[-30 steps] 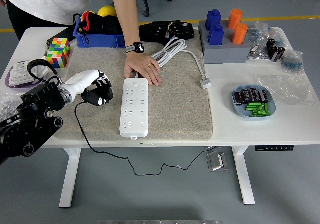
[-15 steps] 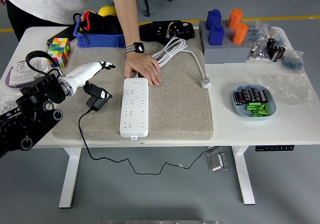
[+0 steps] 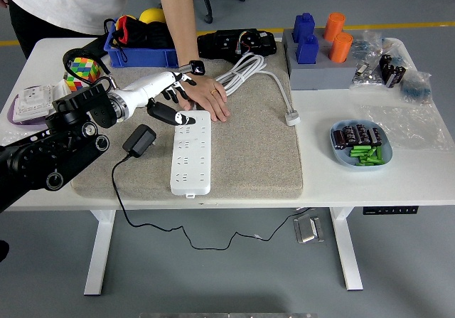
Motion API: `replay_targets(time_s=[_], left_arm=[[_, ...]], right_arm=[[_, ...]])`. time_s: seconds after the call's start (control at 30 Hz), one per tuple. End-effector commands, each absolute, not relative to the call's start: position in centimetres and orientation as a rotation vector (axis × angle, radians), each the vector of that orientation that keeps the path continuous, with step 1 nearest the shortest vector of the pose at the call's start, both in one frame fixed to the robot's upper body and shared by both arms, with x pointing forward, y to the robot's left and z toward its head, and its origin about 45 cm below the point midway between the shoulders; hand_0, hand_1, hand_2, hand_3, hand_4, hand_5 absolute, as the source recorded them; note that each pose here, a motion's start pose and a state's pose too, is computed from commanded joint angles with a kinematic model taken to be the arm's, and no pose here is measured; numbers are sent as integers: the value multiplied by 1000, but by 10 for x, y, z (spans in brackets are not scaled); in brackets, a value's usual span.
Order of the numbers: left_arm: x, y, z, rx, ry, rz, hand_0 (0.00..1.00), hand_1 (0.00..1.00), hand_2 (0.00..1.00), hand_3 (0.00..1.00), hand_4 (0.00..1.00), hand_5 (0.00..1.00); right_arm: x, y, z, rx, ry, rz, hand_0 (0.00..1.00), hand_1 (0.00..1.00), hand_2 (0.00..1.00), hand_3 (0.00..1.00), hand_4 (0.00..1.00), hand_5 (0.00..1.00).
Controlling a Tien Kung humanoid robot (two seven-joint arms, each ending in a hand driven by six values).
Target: Pull the plug out,throw it away,press the button
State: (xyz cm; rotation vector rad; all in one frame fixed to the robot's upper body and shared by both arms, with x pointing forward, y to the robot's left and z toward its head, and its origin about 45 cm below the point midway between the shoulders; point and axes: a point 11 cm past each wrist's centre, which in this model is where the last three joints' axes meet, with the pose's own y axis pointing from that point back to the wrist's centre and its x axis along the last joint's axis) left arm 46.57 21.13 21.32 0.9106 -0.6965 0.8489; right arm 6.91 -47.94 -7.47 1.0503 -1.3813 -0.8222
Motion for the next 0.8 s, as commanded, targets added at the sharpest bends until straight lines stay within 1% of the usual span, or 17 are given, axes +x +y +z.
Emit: replay_targets(time_s=[0.03, 0.07, 0.43, 0.47, 0.8], left_arm=[[466, 210, 212, 927, -683, 839, 115, 78, 139, 734, 185, 2], [467, 208, 210, 936, -668, 831, 69, 17, 102, 706, 2, 2], [469, 197, 192, 1090, -619, 782, 71, 15, 106, 727, 2, 2], [469, 197, 190, 1095, -612, 779, 73, 7, 111, 786, 2, 2], [471, 196, 179, 1139, -606, 805, 73, 8, 120, 788, 2, 2]], right_arm=[[70, -480, -74, 1051, -1381, -821, 767, 729, 724, 713, 883, 658], [70, -480, -74, 1052, -1381, -820, 767, 729, 724, 713, 883, 658], [73, -483, -72, 1051, -1374, -805, 767, 729, 724, 713, 883, 658], [73, -483, -72, 1052, -1373, -804, 767, 729, 724, 713, 883, 658], [72, -484, -72, 1052, -1364, -799, 767, 729, 724, 713, 883, 658]])
